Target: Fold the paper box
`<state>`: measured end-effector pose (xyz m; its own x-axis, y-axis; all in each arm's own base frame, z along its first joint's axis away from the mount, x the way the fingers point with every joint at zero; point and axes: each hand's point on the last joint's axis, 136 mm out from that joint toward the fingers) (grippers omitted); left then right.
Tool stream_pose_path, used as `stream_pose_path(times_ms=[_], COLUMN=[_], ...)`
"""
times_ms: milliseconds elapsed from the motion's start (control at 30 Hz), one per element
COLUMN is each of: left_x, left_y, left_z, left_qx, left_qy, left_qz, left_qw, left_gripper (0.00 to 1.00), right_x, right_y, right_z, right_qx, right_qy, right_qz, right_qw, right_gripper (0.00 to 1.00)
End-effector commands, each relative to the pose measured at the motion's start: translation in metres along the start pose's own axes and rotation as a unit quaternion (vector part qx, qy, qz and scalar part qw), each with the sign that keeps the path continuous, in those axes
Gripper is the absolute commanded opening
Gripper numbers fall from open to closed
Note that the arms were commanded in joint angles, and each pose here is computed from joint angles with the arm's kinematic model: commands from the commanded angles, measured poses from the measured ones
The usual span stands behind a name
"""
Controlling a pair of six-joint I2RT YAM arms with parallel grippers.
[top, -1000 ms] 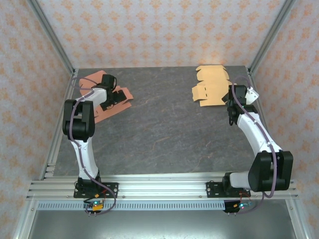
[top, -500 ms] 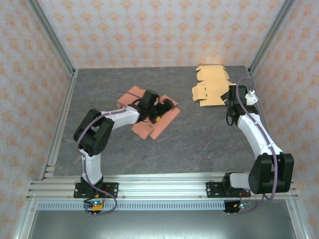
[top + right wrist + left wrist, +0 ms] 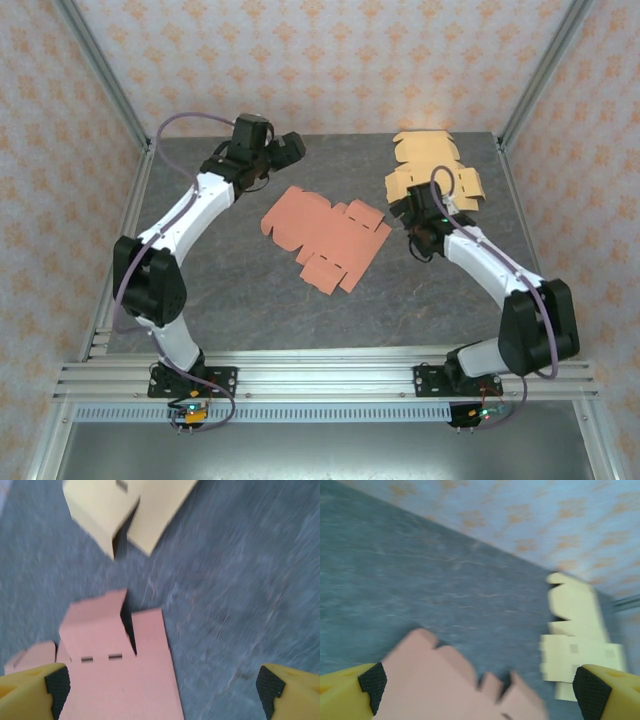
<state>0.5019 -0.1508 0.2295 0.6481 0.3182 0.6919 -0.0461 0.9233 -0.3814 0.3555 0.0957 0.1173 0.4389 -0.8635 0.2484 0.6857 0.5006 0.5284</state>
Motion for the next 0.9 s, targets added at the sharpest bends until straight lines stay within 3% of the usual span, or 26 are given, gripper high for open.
stream_pose_path(times_ms=[0,133,367,467,667,867], left_x=[-0.083,-0.109,-0.147,-0.164,-0.191,-0.211], left_y=[0.055,0.06,0.068,0.066,0.042,0.059], left_z=[-0.053,-0.074,-0.073,-0.064,-0.028,0.014], left_qx=[0.074,0.054,0.034,0.015,-0.072,-0.043], left_qy=[0.144,0.157,0.186,0.199,0.208,0.231], left_qz=[-0.067,-0.064,-0.035,-0.009,0.111,0.081], left_qw=[0.984,0.984,0.981,0.98,0.969,0.969], left_gripper=[1.0,1.0,1.0,1.0,1.0,1.0], right_x=[-0.034,-0.046,-0.064,-0.066,-0.071,-0.092], right_y=[0.005,0.008,0.02,0.028,0.05,0.091], right_z=[-0.013,-0.022,-0.05,-0.06,-0.078,-0.1], right_qx=[0.024,0.04,0.065,0.069,0.08,0.102], right_qy=[0.078,0.102,0.146,0.15,0.155,0.161], right_qz=[-0.008,0.034,0.057,0.061,0.09,0.127], right_qw=[0.997,0.993,0.986,0.984,0.98,0.973], right_gripper=[0.96,0.96,0.94,0.93,0.93,0.93])
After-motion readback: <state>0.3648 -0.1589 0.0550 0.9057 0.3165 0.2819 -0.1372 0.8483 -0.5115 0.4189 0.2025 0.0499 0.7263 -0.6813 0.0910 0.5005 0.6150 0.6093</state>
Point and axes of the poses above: each hand's point on the last joint's axis, 136 mm out from that joint toward the fingers, its own z axis back along the fingers, its own y axis along the line the jaws close on, x = y × z, and after that the axes turned 8 degrees about -z, right-handed
